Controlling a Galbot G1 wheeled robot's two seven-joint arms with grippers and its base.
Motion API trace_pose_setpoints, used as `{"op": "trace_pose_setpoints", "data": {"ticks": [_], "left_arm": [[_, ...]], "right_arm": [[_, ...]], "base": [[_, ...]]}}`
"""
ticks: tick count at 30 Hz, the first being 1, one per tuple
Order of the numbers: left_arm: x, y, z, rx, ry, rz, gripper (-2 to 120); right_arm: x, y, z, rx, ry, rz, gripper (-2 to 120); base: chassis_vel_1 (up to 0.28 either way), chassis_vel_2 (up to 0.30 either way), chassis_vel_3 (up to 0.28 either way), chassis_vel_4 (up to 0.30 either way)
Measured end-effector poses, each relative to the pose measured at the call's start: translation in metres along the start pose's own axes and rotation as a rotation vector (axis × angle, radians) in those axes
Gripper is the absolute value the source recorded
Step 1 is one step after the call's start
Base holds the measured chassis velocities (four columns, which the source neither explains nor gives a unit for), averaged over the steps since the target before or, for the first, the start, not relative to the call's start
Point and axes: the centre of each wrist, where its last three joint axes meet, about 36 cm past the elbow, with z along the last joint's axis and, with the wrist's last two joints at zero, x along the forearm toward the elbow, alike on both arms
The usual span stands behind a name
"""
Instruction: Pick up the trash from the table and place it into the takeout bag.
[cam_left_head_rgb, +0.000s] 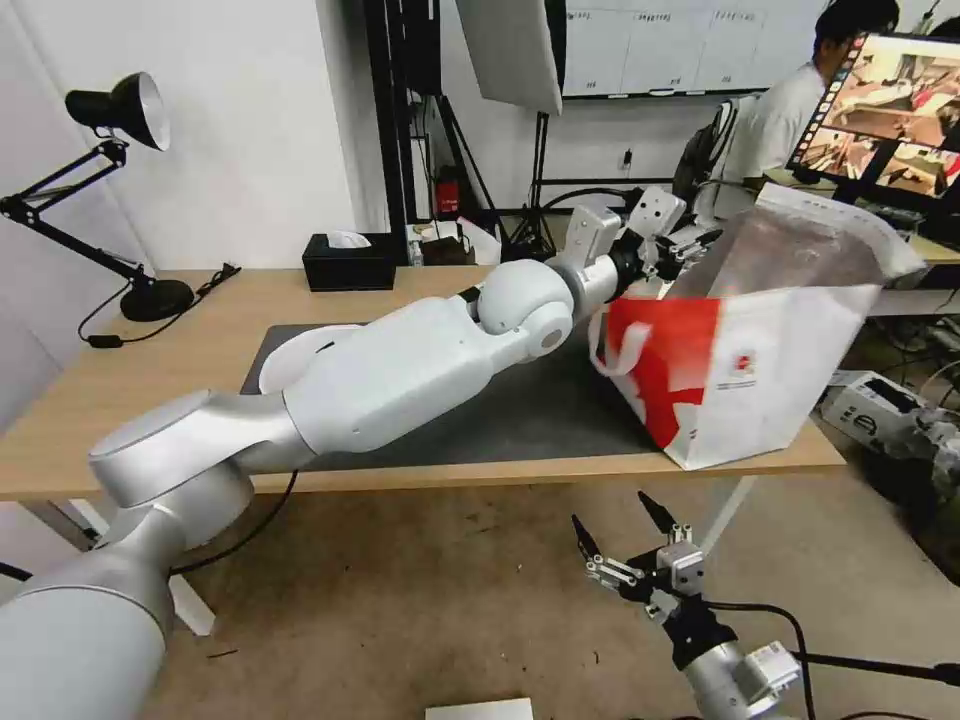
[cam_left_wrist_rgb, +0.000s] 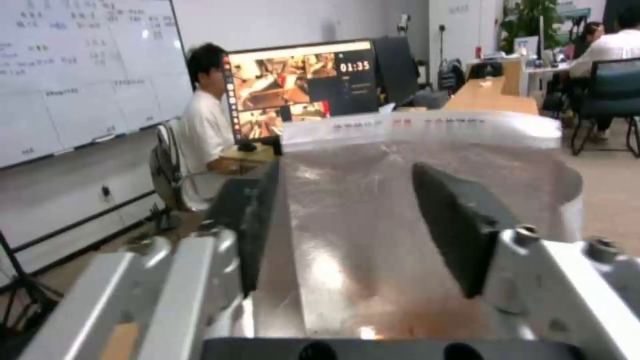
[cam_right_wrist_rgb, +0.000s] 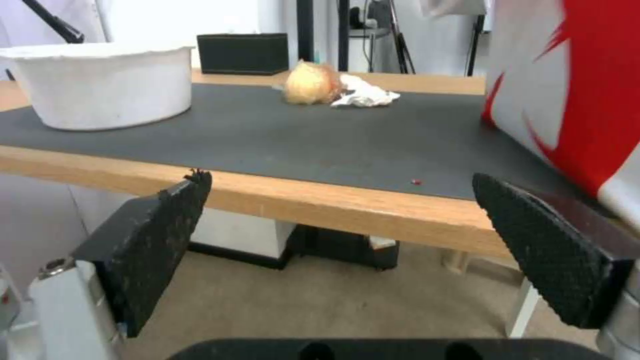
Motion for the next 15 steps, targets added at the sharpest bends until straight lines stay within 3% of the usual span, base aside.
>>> {"op": "trace_pose_setpoints", "data": {"ticks": [7, 9, 10, 13, 14, 15], "left_arm": [[0.031, 0.011, 0.011, 0.037, -0.011, -0.046, 87], [0.073, 0.016, 0.029, 0.062, -0.017, -0.084, 97], [0.073, 0.016, 0.029, 0.062, -0.017, -0.084, 97], [0.142, 0.032, 0.049, 0.060, -0.007, -0.179, 100], [0.142, 0.032, 0.049, 0.060, -0.007, -0.179, 100], [0.168, 0.036, 0.055, 0.059, -0.003, -0.219, 100]], "right_arm": [[0.002, 0.004, -0.006, -0.002, -0.016, 0.012, 100], [0.002, 0.005, -0.007, -0.003, -0.022, 0.020, 100], [0.002, 0.005, -0.007, -0.003, -0.022, 0.020, 100], [0.000, 0.004, -0.007, 0.000, -0.026, 0.018, 100], [0.000, 0.004, -0.007, 0.000, -0.026, 0.018, 100], [0.000, 0.004, -0.007, 0.003, -0.028, 0.015, 100]], "base": [[0.000, 0.000, 0.000, 0.000], [0.000, 0.000, 0.000, 0.000], [0.000, 0.000, 0.000, 0.000], [0.000, 0.000, 0.000, 0.000], [0.000, 0.000, 0.000, 0.000], [0.000, 0.000, 0.000, 0.000]]}}
